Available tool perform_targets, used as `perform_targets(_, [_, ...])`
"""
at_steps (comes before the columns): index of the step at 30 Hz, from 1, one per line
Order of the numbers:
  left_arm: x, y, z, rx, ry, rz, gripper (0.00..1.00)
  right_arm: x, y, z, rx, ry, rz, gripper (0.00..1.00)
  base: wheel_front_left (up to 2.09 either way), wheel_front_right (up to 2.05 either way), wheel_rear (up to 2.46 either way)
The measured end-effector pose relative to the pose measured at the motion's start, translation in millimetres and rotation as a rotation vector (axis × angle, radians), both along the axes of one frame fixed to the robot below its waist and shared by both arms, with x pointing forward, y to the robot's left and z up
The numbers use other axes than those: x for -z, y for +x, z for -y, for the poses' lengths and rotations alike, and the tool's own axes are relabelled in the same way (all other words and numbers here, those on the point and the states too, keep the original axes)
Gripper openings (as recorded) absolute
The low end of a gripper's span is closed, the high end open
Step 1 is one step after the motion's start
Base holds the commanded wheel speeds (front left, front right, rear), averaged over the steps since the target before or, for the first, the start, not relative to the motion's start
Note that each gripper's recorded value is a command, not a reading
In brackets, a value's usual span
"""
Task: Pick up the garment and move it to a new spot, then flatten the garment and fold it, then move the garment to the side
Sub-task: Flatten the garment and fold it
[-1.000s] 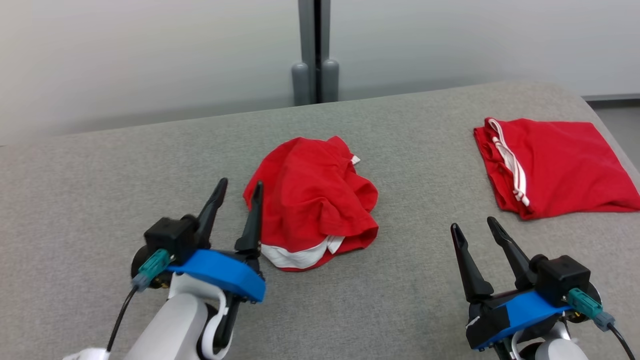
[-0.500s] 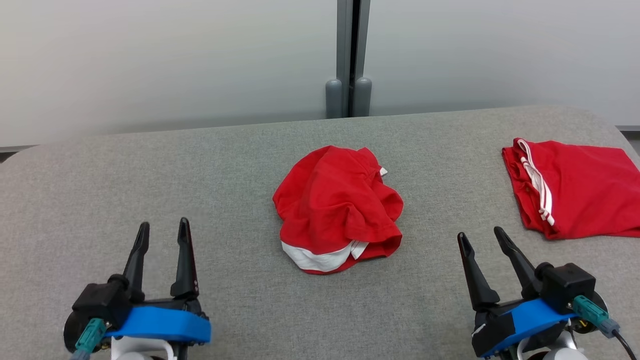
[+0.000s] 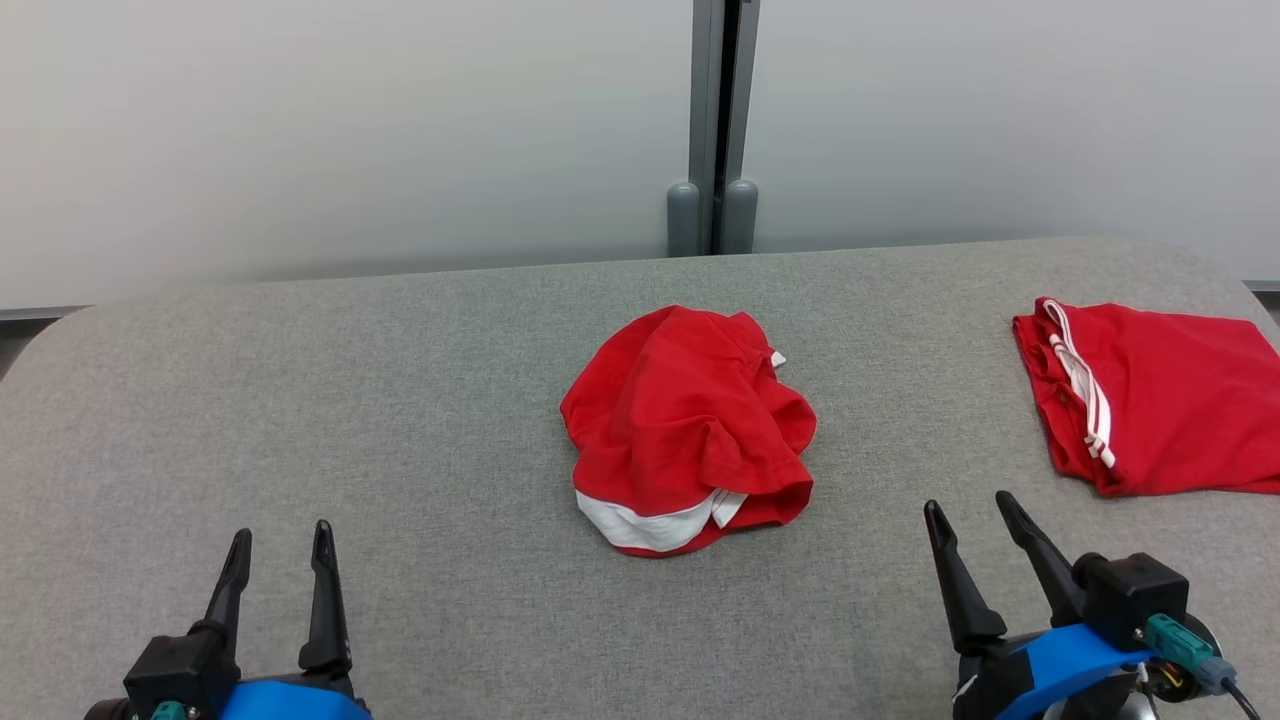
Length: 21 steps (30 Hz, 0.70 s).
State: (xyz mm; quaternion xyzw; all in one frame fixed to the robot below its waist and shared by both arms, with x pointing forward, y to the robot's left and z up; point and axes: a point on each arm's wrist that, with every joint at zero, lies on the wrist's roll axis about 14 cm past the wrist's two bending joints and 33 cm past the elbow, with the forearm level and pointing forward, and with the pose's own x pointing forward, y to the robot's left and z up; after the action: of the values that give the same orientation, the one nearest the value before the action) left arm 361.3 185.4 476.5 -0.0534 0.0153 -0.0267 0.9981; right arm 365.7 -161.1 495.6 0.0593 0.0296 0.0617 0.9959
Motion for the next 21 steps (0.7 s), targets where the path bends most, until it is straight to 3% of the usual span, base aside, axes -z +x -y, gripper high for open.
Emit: perform_targets(21, [16.3, -2.6, 3.6, 0.008, -0.008, -0.065, 1.00, 11.4, -0.3, -6.5, -0.016, 0.004, -0.038, 1.00, 0.00, 0.00, 0.00])
